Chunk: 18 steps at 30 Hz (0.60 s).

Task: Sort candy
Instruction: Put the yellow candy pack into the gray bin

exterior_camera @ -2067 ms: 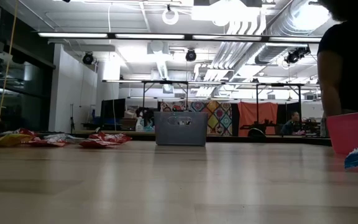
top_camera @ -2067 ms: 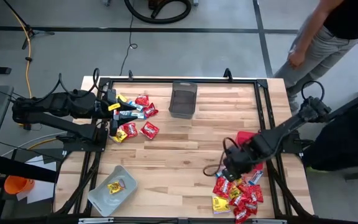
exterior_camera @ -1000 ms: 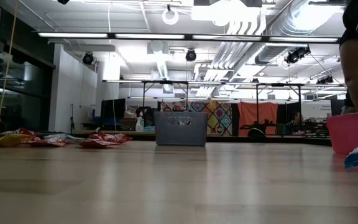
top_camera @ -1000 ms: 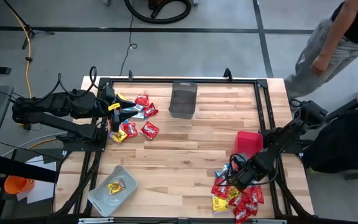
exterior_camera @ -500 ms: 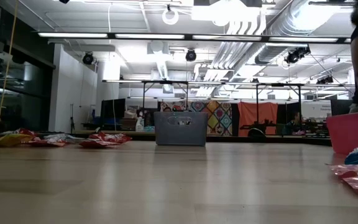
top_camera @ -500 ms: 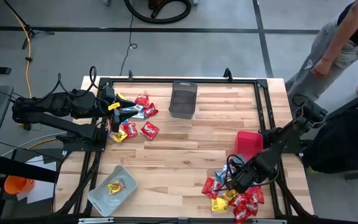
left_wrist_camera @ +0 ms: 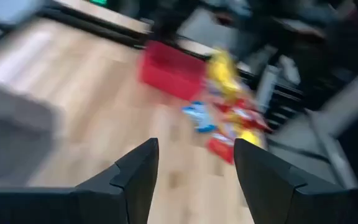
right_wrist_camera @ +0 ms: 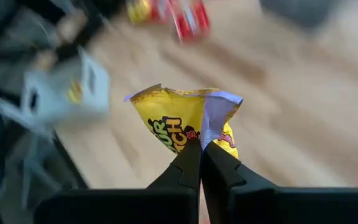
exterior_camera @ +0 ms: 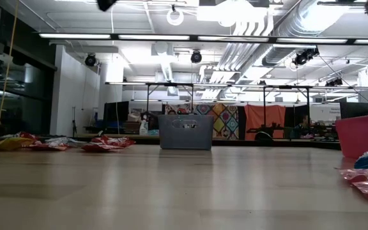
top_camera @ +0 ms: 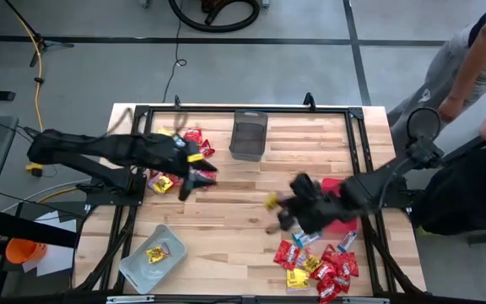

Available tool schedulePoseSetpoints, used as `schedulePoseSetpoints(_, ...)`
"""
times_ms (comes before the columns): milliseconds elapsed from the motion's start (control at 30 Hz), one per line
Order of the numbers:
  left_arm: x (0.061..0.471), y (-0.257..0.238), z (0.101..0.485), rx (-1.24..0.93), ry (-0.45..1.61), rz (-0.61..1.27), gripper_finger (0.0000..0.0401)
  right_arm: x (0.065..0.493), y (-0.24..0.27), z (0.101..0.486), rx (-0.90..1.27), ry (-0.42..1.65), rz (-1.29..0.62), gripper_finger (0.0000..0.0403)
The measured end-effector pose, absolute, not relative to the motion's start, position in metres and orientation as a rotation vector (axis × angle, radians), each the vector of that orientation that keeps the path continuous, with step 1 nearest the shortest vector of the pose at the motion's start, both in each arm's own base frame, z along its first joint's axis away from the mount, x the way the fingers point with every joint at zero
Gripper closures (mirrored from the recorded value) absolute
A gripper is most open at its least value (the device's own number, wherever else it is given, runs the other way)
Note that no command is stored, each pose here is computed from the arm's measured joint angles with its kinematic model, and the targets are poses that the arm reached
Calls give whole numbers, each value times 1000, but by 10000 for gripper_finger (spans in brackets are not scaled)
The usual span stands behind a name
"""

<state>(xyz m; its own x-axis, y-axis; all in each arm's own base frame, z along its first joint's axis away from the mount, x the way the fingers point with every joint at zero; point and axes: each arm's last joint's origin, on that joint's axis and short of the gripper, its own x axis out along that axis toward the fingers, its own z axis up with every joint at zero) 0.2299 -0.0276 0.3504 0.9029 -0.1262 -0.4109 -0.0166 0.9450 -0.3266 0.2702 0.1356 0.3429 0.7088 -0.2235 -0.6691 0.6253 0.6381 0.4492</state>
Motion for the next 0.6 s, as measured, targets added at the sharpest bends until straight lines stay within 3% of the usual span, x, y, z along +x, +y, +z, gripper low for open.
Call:
schedulePoseSetpoints(233, 268, -45, 336, -312, 397, -181, 192, 316, 105, 352, 613, 429, -410, 402)
schedulePoseSetpoints(600, 284, -51, 328, -300, 356, -84, 191, 333, 98, 346, 602, 406, -383, 403)
